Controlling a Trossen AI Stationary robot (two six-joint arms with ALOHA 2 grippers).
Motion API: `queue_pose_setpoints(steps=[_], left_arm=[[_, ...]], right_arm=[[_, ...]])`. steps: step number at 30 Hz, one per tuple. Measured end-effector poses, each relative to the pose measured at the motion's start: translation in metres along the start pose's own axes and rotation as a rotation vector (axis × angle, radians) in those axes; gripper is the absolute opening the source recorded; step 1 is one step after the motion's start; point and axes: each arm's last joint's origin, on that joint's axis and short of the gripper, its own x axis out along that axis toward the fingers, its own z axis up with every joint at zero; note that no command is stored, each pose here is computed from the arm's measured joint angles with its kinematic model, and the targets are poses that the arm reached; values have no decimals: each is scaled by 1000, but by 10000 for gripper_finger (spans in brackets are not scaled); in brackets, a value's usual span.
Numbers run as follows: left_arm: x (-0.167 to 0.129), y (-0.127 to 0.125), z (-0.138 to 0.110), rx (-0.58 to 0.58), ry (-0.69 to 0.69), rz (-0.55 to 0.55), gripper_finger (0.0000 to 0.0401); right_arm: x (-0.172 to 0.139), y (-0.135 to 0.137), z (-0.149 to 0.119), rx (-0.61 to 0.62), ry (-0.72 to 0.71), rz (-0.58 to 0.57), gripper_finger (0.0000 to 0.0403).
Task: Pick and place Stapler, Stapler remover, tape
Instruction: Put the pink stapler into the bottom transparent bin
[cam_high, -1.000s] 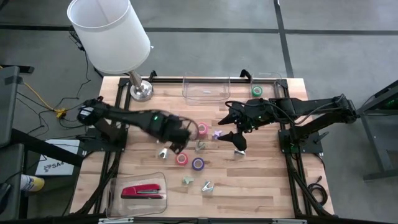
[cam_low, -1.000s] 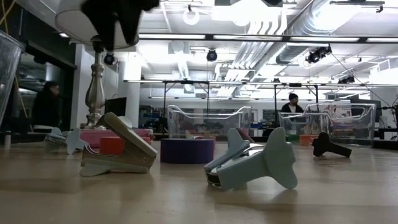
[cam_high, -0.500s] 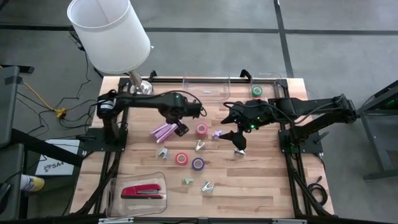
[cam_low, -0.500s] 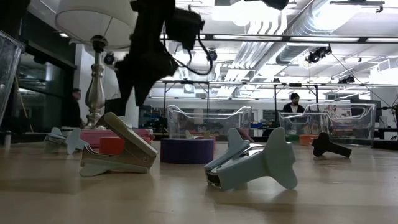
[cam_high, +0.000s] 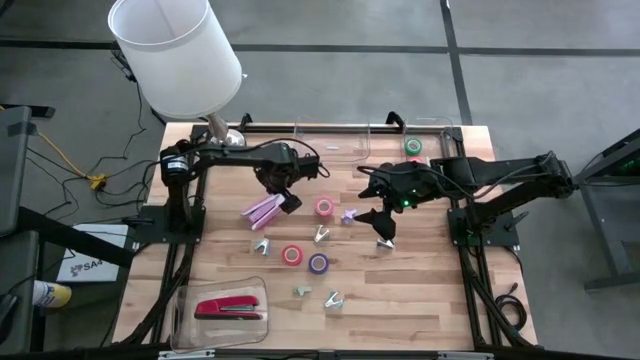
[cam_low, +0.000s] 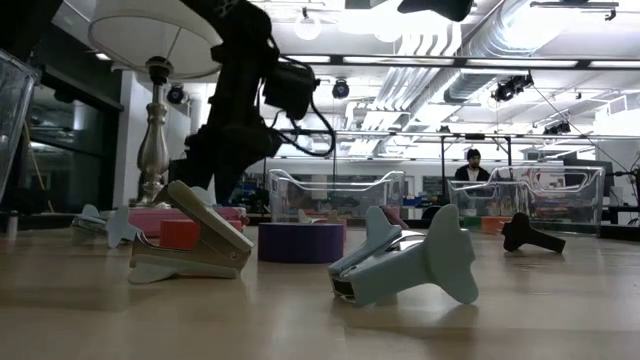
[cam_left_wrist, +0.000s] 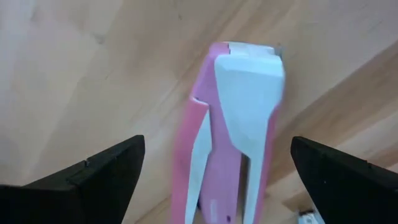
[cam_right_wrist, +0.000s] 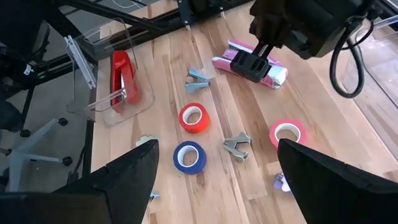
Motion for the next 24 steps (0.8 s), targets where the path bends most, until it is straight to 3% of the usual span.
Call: queue_pose_setpoints(steps=[15,24], left_arm=[[44,7,-24,29,164,-45,397],[59,-5,-42,79,210,-69,397]], right_arm=[[0,-1,-3,13,26,-11,320],[0,-2,-3,13,32,-29,320]])
